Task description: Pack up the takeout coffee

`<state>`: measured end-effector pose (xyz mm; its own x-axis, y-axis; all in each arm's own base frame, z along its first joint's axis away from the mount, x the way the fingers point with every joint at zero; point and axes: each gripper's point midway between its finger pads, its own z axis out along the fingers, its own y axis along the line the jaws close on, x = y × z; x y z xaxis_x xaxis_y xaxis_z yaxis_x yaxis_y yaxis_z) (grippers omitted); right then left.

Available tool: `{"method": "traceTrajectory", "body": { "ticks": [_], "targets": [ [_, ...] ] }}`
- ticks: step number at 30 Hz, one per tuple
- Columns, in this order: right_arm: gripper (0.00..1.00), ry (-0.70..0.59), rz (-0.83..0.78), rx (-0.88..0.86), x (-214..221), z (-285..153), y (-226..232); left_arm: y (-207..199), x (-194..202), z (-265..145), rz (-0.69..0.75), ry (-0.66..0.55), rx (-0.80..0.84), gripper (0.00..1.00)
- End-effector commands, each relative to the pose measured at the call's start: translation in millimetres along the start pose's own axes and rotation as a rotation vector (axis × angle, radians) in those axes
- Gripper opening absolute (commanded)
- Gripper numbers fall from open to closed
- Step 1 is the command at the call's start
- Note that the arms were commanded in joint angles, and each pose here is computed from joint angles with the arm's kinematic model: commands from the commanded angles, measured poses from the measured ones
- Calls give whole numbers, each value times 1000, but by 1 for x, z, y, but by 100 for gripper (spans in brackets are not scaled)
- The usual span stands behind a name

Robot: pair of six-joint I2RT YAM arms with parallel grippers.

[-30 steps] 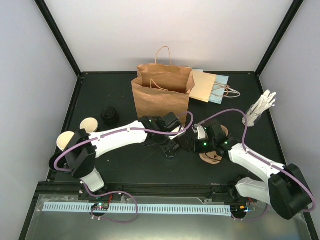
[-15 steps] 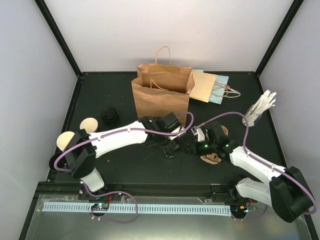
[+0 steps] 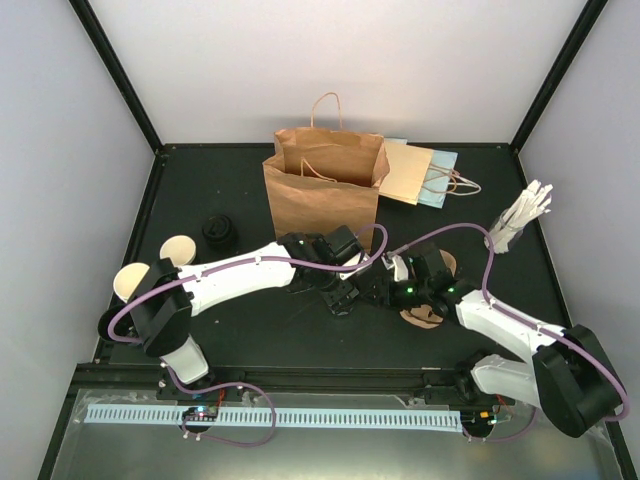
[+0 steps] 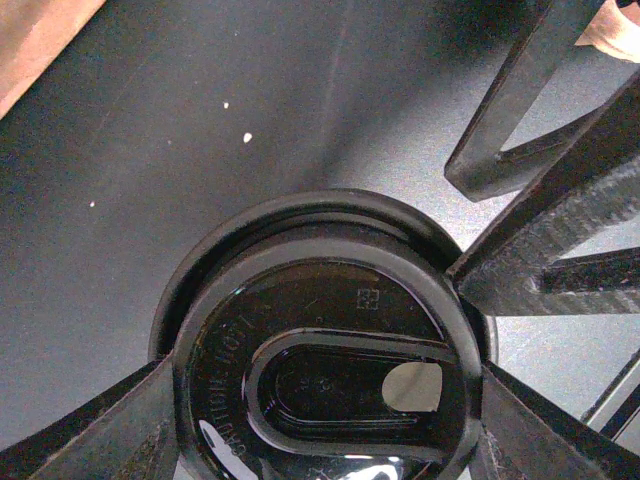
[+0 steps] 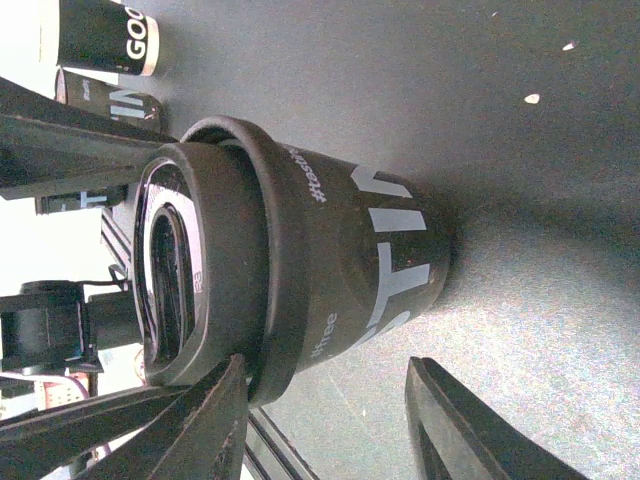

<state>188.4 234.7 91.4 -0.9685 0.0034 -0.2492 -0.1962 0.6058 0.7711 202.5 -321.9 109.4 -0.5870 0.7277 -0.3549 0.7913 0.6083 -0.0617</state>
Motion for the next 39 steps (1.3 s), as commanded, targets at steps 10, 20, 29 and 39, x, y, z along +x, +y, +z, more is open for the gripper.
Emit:
{"method": "traceTrajectory", "body": {
  "ticks": [10, 20, 29, 39],
  "targets": [
    [45, 20, 72, 131, 12, 11, -39, 2, 46, 31, -9, 200, -16, 60],
    [43, 67, 252, 227, 64, 15, -94, 2, 50, 36, 0, 224, -31, 60],
    [42, 90, 292, 278, 69, 14, -103, 0, 51, 41, -5, 230, -19, 60],
    [36, 62, 432, 348, 78, 9, -117, -1, 57, 47, -7, 237, -5, 60]
  ]
}}
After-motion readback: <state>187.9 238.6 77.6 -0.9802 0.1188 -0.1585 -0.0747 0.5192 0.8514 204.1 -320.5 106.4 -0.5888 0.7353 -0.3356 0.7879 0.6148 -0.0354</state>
